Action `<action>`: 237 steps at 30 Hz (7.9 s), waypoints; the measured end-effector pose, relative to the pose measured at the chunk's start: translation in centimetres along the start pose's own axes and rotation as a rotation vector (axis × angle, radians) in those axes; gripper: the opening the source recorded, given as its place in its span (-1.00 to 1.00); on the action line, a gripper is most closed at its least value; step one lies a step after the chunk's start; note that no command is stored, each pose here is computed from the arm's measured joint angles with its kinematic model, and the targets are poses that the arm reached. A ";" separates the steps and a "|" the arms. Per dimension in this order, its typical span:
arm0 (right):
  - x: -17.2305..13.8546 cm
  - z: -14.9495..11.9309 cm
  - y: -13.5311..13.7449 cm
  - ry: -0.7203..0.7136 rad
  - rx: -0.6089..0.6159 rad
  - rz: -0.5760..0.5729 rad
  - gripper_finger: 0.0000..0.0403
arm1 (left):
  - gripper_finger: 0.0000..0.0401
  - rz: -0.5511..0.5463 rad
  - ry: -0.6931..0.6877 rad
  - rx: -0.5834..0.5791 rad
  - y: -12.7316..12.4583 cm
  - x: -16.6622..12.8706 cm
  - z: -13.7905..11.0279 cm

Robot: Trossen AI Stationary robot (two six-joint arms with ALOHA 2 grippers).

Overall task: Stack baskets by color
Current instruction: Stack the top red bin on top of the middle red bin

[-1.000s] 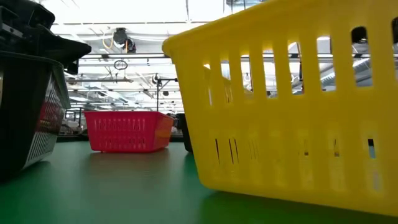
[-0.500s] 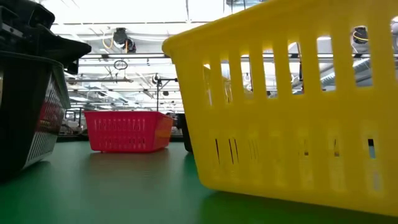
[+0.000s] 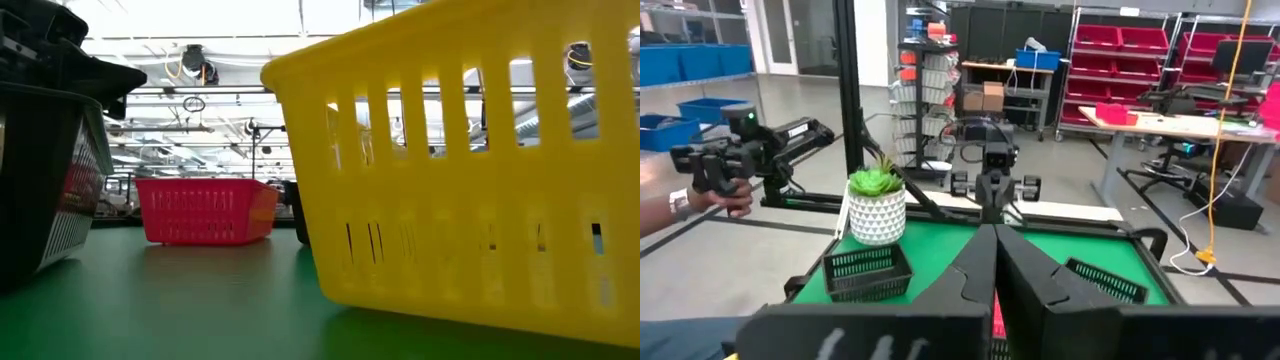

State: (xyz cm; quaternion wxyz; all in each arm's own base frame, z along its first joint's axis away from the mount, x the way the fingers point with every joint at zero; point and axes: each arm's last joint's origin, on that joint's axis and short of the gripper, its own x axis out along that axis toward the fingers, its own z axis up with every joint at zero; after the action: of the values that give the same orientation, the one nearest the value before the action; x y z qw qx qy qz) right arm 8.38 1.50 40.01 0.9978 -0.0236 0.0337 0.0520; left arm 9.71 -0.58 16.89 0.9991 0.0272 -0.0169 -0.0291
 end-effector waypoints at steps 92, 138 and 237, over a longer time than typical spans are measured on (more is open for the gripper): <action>2.7 4.7 -0.2 0.063 0.021 -0.127 -1.00 | -0.81 -0.044 -0.039 -0.038 1.5 3.5 30.2; 12.0 2.1 -4.3 0.911 0.167 -0.434 -1.00 | -0.81 -0.053 0.221 -0.034 1.3 12.0 26.2; 9.8 -18.6 -15.2 1.342 0.574 -0.825 -0.34 | -0.81 0.209 0.457 0.003 -4.2 20.7 17.3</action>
State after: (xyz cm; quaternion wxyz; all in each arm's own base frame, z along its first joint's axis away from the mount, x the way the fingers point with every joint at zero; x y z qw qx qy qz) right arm 18.56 -13.51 21.45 0.6723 0.1949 0.6209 -0.3528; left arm 29.50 -6.91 34.60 0.9744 0.0326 0.2069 0.0812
